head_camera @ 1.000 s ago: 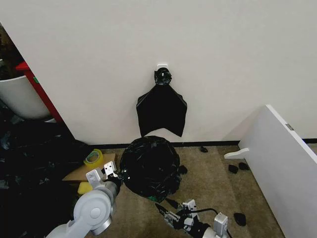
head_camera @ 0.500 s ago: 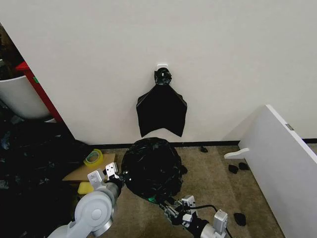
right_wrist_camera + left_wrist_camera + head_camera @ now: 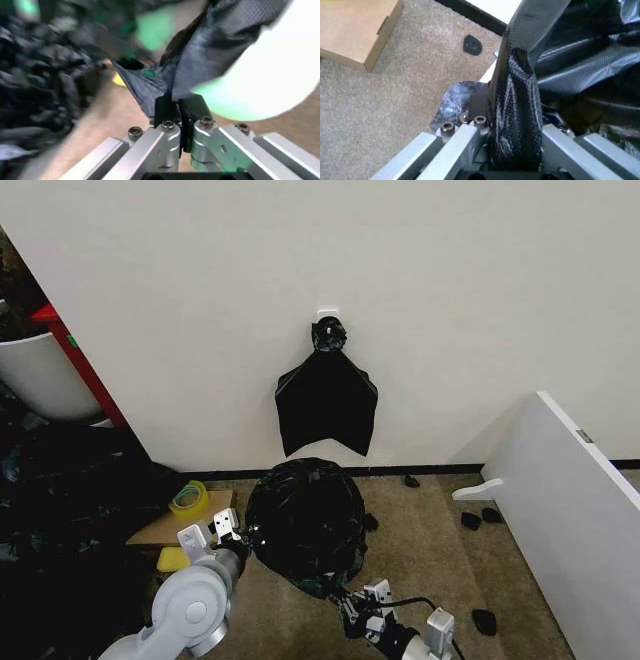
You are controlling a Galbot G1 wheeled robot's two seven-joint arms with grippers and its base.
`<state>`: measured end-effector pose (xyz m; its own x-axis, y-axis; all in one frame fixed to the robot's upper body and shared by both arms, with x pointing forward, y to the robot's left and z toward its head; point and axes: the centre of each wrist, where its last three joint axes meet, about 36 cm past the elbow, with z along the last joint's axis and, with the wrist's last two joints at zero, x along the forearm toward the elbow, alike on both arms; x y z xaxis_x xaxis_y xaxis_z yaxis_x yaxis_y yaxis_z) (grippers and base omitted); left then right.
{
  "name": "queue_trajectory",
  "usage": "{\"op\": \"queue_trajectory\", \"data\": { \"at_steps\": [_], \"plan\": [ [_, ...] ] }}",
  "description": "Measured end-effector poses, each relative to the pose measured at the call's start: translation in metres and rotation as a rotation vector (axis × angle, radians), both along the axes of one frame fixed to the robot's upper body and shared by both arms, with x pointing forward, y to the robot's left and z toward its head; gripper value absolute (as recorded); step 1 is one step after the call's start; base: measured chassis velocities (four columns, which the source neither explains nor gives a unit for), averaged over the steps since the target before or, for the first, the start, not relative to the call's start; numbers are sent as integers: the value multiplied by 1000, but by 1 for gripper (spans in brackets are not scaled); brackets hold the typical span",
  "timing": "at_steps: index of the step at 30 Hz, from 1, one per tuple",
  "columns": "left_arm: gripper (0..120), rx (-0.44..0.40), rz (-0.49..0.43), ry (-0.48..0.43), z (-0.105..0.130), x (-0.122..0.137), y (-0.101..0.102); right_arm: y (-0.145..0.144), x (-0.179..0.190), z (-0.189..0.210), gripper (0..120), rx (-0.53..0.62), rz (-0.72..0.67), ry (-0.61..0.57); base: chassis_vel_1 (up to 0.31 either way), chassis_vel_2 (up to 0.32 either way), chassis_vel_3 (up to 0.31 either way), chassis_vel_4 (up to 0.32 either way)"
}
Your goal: Place the garbage bag over the trash bin.
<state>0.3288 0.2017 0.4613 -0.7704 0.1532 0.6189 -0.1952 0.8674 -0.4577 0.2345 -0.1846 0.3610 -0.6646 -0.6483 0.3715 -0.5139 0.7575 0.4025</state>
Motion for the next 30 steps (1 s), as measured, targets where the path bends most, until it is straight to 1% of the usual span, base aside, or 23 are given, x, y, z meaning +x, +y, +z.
{"op": "queue_trajectory", "data": {
  "at_steps": [1,3,6,12,22,30],
  "plan": [
    [0,-1,-4,2,1,-1,0,0,2,-6,0,-29,-8,5,0,0,0,0],
    [0,0,-6,4,1,-1,-1,0,3,-10,0,-46,-15,9,0,0,0,0],
    [0,0,-12,14,2,-3,-1,0,7,-22,0,-103,-42,21,0,0,0,0],
    [0,-8,-34,39,7,-7,-4,1,15,-33,0,-150,-100,35,0,0,0,0],
    [0,-10,-47,63,10,-11,-7,6,10,-29,0,-136,-110,29,0,0,0,0],
    [0,-51,-18,119,11,-10,-10,6,5,-21,0,-68,-110,-28,0,0,0,0]
  ]
}}
